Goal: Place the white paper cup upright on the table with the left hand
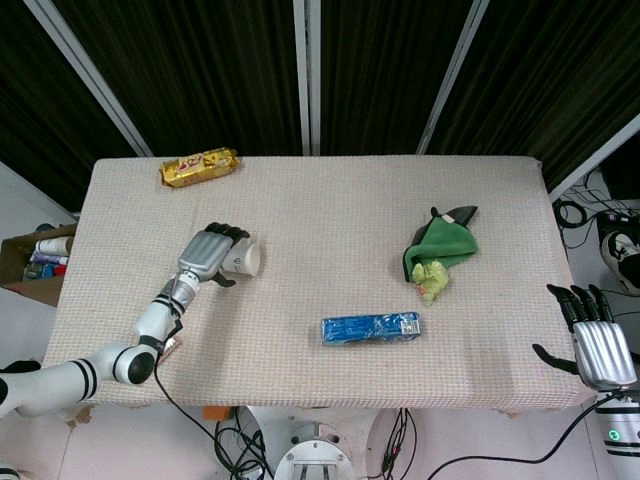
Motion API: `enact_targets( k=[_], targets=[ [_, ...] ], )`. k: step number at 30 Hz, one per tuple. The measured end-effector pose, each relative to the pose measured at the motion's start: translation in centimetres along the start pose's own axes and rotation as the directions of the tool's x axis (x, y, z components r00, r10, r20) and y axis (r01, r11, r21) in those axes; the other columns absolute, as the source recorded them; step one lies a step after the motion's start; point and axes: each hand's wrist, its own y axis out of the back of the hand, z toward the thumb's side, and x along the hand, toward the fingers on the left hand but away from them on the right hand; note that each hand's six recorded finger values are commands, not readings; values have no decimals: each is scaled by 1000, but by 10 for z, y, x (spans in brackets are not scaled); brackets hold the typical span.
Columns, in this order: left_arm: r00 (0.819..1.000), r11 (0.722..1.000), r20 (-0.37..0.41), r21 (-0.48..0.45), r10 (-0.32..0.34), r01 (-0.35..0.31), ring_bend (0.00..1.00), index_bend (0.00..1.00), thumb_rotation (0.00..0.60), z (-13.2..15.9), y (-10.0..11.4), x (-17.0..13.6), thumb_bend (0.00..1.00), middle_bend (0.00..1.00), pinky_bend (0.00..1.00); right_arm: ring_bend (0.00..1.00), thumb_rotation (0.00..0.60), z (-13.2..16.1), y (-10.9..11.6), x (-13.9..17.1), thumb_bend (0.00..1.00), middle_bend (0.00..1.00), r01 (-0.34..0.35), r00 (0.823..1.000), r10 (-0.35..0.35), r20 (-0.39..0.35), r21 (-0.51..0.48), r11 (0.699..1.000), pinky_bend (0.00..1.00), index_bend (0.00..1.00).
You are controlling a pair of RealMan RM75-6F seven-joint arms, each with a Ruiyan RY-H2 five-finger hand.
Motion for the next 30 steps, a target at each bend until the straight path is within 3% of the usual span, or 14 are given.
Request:
enact_targets(
  k=[11,13,17,21,24,26,27,30],
  targets=[
    [1000,1000,-5,13,-25,25,158,238,600,10,-8,19,0,198,149,74,600,-4,-4,-2,96,184,-12,1000,13,12,-7,1000,70,116],
    [1000,1000,-7,5,-17,17,226,299,600,11,-7,22,24,273,184,74,600,-6,-4,-1,95,184,-9,1000,10,18,-12,1000,70,116],
    [1000,999,-23,-35,16,-17,459,480,600,11,-5,28,181,514,273,74,600,-9,-6,1,96,184,-15,1000,15,27,-15,1000,69,116],
    [998,988,-40,-141,53,-58,483,512,600,10,-1,29,218,540,321,74,600,-11,-6,3,100,184,-14,999,15,35,-20,1000,70,116],
    [995,957,-57,-272,87,-100,483,510,600,8,2,27,217,535,323,74,600,-12,-7,4,101,184,-12,999,13,39,-25,1000,70,116],
    [991,915,-72,-383,110,-130,482,499,600,6,3,25,208,526,322,74,600,-12,-7,4,101,184,-13,999,13,38,-26,1000,69,116],
    [990,890,-79,-434,119,-141,481,493,600,5,3,23,207,519,321,74,600,-12,-7,4,101,184,-13,999,14,38,-27,1000,70,116],
    [986,778,-101,-605,134,-168,465,472,600,0,1,19,203,496,308,74,600,-12,-8,3,101,184,-14,999,15,36,-27,1000,69,116]
  ],
)
